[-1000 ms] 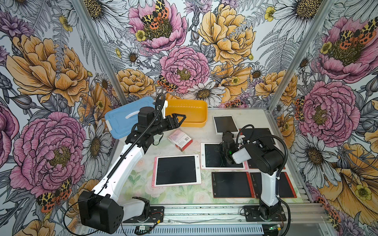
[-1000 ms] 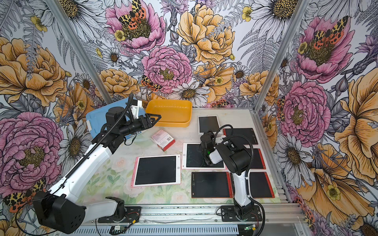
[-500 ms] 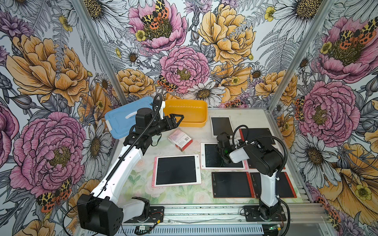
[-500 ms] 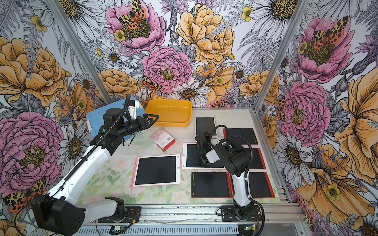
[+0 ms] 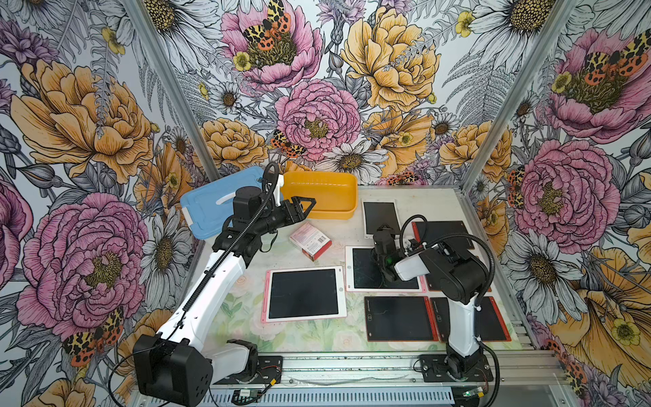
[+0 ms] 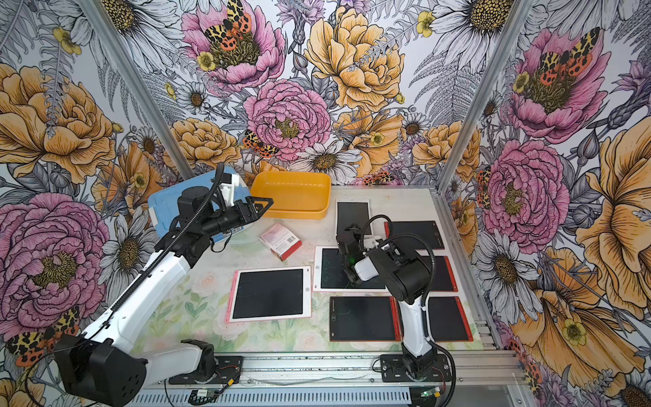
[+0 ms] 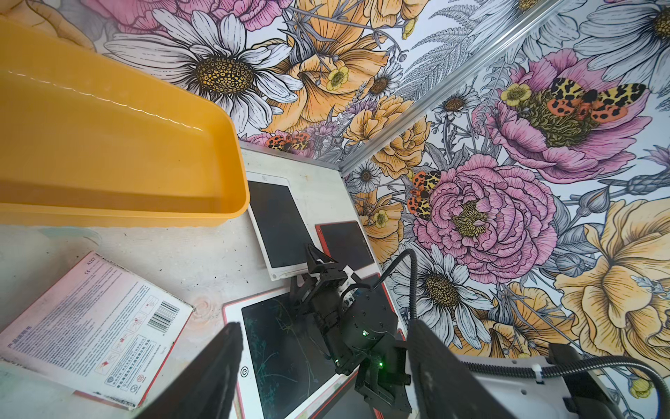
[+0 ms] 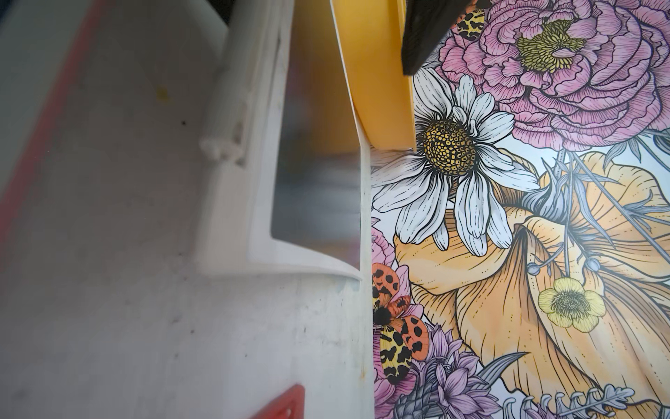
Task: Take out the writing tablet from the storage box
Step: Place the writing tablet at the center of the board.
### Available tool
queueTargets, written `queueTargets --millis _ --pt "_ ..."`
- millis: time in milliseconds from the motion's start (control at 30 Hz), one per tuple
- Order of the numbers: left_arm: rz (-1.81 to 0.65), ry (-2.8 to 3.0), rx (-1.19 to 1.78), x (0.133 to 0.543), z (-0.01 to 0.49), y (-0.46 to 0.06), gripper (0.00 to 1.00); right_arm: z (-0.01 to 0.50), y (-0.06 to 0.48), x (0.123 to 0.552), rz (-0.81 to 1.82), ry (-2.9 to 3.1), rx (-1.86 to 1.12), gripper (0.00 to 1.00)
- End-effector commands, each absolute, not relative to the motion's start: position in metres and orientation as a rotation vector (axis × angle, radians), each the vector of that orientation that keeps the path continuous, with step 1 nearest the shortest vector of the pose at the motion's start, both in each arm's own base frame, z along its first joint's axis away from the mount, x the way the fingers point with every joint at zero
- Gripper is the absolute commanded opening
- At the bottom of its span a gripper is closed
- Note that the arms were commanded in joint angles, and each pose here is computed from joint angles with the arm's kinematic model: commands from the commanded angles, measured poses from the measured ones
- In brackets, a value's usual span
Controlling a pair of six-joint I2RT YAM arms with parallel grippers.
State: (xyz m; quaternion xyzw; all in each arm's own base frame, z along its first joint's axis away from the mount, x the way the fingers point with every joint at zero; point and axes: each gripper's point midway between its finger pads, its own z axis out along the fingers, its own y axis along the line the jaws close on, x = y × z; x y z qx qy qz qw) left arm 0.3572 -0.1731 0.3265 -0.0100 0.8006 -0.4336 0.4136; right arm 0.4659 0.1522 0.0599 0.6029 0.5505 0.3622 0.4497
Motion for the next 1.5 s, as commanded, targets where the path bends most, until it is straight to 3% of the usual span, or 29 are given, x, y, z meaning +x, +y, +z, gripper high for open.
queueTargets --millis 0,900,1467 --pt "-1.102 1.988 -0.020 0.353 0.330 -0.171 0.74 0.069 0.150 0.469 0.883 1.357 1.479 0.63" --pt "-1.108 1.978 -0.051 0.356 0.328 -0.165 0.74 0.087 0.152 0.473 0.787 1.546 1.404 0.95" --pt "-1.108 1.976 -0.063 0.358 0.326 -0.163 0.74 0.079 0.160 0.473 0.758 1.667 1.443 0.99"
